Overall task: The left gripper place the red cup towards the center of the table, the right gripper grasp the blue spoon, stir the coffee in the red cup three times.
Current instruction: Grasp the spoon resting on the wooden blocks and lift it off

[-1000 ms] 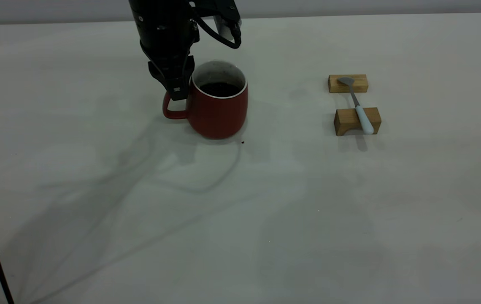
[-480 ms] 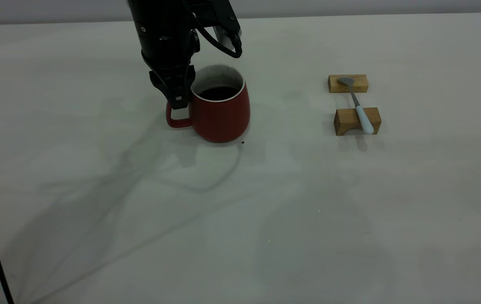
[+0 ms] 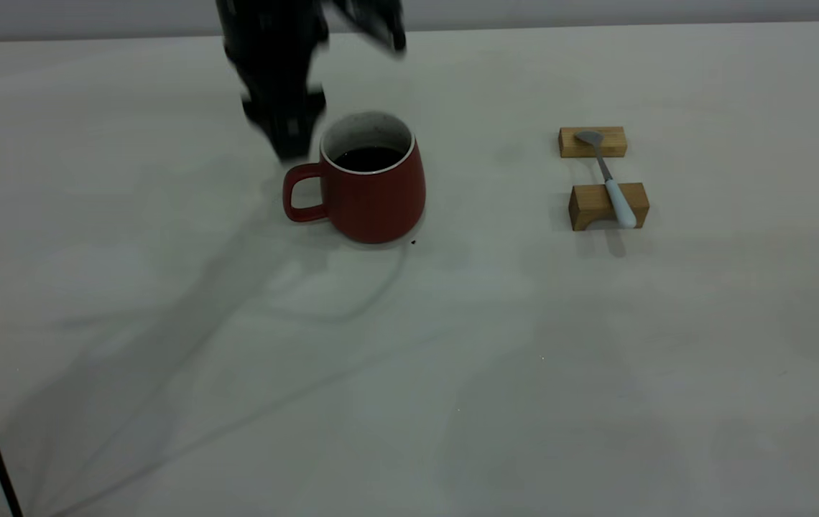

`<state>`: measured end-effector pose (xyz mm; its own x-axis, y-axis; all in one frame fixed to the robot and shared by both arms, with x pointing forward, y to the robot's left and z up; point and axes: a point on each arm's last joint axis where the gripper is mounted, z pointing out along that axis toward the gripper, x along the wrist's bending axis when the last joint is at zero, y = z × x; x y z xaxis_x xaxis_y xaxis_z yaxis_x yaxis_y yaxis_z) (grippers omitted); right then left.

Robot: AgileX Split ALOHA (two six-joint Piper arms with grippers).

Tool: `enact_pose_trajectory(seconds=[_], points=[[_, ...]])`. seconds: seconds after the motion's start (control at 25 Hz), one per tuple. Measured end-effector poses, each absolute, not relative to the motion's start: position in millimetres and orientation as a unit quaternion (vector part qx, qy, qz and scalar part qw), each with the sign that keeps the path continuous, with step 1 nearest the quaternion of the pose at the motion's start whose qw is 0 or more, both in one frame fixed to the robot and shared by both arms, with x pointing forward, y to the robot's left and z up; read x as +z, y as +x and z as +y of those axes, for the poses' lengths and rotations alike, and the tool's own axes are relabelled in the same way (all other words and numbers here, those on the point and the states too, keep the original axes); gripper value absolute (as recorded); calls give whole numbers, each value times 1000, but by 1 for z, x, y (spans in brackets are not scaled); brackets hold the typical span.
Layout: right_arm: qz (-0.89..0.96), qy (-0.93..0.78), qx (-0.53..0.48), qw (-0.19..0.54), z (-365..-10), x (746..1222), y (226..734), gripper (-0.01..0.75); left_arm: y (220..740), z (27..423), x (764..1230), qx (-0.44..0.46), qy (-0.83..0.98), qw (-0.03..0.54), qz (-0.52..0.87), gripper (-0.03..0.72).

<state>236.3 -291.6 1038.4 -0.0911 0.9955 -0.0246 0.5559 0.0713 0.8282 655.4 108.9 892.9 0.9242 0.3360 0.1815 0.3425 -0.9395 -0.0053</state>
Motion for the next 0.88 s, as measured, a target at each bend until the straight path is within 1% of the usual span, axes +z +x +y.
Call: enact_pose_trajectory(seconds=[0.08, 0.16, 0.24, 0.32, 0.4, 0.52, 0.64, 0.72, 0.88], points=[[656, 591, 339, 324, -292, 1038, 236, 565, 655, 110, 931, -105, -973, 12, -205, 676], [656, 591, 339, 324, -292, 1038, 236, 565, 651, 113, 972, -117, -963, 3, -245, 655], [656, 591, 339, 324, -292, 1038, 236, 565, 641, 119, 1013, -124, -949, -5, -290, 614], [656, 591, 339, 324, -292, 1038, 236, 565, 629, 125, 1043, -123, -936, -7, -331, 566], [656, 591, 339, 324, -292, 1038, 236, 565, 619, 130, 1071, -141, -922, -30, -359, 519], [656, 591, 339, 324, -292, 1038, 236, 565, 605, 137, 1104, -166, -909, -63, -376, 449], [656, 591, 339, 324, -292, 1038, 236, 565, 592, 143, 1131, -186, -899, -90, -387, 395], [656, 591, 339, 324, -292, 1038, 236, 565, 582, 148, 1147, -196, -881, -112, -415, 368], [656, 591, 339, 324, -292, 1038, 236, 565, 552, 162, 1190, -213, -825, -181, -490, 326]])
